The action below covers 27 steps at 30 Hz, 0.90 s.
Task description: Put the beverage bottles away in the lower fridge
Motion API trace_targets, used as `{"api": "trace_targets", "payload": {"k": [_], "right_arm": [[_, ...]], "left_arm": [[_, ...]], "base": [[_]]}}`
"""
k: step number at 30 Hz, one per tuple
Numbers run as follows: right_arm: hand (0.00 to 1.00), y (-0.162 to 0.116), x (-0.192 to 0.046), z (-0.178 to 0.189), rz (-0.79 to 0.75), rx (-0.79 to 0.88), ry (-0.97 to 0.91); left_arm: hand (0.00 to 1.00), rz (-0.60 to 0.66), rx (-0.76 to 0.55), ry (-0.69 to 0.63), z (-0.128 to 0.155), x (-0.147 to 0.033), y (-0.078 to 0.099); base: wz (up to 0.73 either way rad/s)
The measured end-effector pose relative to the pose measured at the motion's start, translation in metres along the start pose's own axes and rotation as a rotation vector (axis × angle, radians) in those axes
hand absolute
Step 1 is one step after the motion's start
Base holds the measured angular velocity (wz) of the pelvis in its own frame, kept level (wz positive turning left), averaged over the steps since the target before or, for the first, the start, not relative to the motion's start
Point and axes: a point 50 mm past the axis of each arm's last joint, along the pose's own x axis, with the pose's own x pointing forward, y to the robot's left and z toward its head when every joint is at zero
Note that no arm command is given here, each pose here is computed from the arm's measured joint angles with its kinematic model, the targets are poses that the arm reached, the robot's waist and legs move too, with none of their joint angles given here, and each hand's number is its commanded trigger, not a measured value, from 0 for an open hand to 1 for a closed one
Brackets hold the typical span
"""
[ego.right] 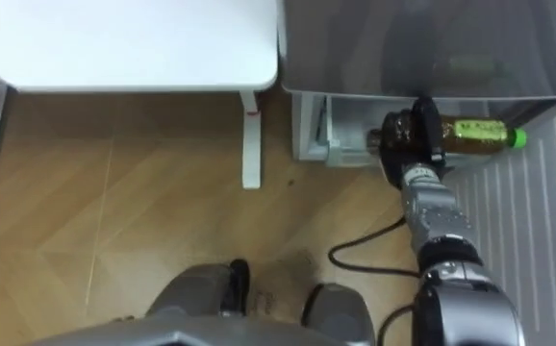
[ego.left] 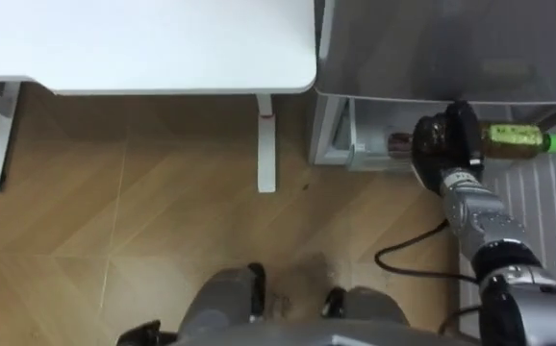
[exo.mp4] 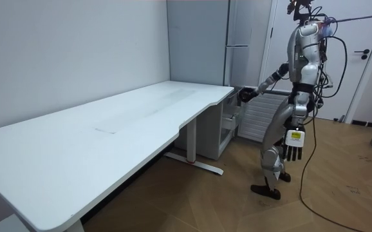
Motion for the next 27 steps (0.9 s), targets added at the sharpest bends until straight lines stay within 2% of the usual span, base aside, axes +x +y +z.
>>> {"api": "trace_targets", "payload": {"k": [7, 12, 16, 23, 24, 25, 26, 27], "right_arm": [[1.00, 0.021, 0.007, 0.010, 0.001, -0.045, -0.018], [1.00, 0.070, 0.010, 0.029, 0.093, -0.093, -0.052], [1.00, 0.073, 0.010, 0.033, 0.093, -0.114, -0.064], [1.00, 0.106, 0.011, 0.027, 0.137, -0.222, -0.059], [0.76, 0.108, 0.011, 0.027, 0.142, -0.234, -0.062], [0.25, 0.108, 0.010, 0.028, 0.142, -0.238, -0.063], [0.00, 0.109, 0.010, 0.028, 0.146, -0.241, -0.064], [0.00, 0.111, 0.010, 0.027, 0.152, -0.242, -0.063]], "left_arm": [[0.00, 0.043, 0.010, -0.047, 0.019, 0.000, 0.006], [0.00, 0.081, 0.016, -0.099, 0.032, -0.001, 0.010], [0.00, 0.104, 0.034, -0.108, 0.036, -0.003, 0.017], [0.00, 0.114, 0.087, -0.121, 0.043, -0.004, 0.021], [0.00, 0.115, 0.087, -0.121, 0.043, -0.004, 0.021], [0.00, 0.115, 0.086, -0.121, 0.043, -0.004, 0.022], [0.00, 0.117, 0.086, -0.120, 0.042, -0.004, 0.022], [0.00, 0.118, 0.087, -0.120, 0.042, -0.004, 0.022]], "base": [[0.14], [0.04], [0.11], [-0.01], [-0.06], [0.00], [0.04], [0.05]]}}
